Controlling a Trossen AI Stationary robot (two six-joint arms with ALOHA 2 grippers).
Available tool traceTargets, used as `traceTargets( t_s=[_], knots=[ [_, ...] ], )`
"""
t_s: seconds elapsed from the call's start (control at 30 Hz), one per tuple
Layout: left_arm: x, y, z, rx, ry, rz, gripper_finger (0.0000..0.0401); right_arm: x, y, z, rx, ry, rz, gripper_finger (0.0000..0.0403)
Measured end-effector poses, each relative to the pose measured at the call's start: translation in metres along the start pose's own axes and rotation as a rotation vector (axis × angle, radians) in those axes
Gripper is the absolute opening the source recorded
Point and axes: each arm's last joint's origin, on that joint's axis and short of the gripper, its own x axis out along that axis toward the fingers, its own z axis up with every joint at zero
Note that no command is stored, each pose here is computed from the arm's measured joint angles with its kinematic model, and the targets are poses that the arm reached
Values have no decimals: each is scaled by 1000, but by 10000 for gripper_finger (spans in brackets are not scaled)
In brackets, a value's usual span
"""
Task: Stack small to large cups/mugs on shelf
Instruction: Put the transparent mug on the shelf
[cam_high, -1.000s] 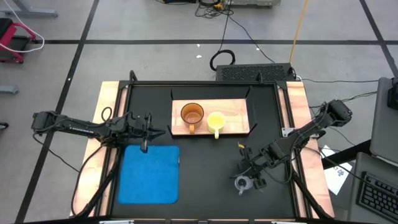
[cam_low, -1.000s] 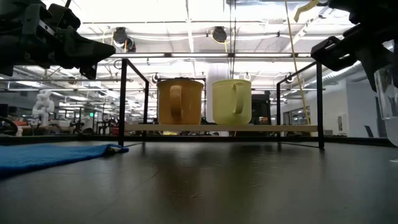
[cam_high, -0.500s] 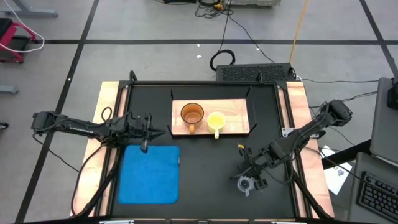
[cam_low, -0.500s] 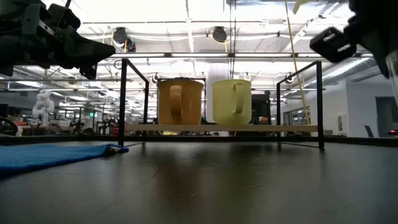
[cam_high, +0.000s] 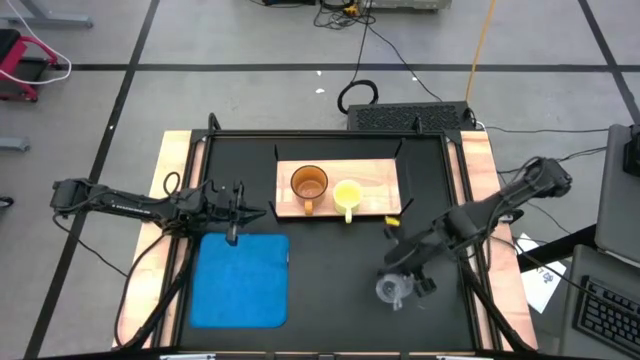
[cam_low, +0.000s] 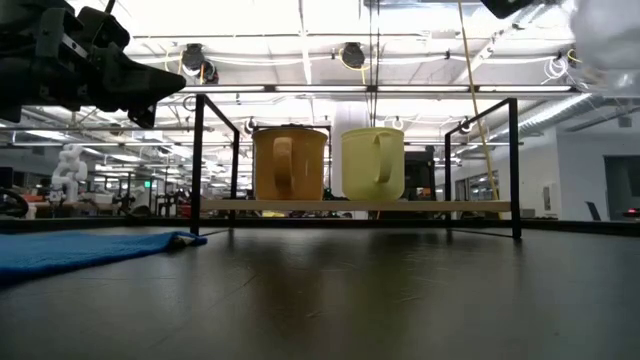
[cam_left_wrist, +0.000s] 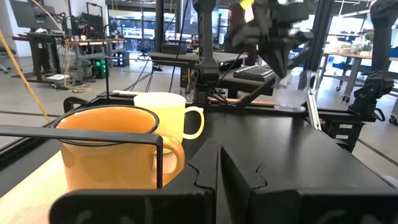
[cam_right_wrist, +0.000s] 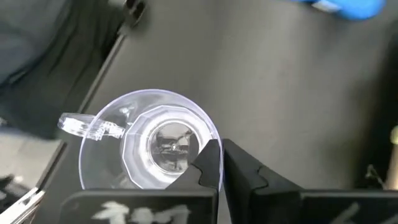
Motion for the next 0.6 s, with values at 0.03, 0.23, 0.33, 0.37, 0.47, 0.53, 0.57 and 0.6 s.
traceTargets(
  t_s=[0.03,0.23,0.33,0.37,0.47,0.53,0.57,0.6],
  knots=[
    [0,0,0,0,0,0,21,-7,-3,0,6,-24,-13,1],
    [0,0,-1,12,15,2,21,-52,-21,-9,40,-167,-96,0],
    [0,0,-2,14,16,3,21,-74,-32,-15,66,-237,-136,0],
    [0,0,-2,15,16,2,21,-82,-35,-16,79,-257,-162,0],
    [0,0,-2,16,16,3,21,-103,-46,-15,151,-310,-237,0],
    [0,0,-2,16,16,3,21,-114,-52,-15,187,-297,-265,0],
    [0,0,-2,16,16,3,21,-117,-55,-15,203,-282,-278,0],
    [0,0,-2,15,16,3,21,-121,-58,-14,218,-267,-288,0]
  ],
)
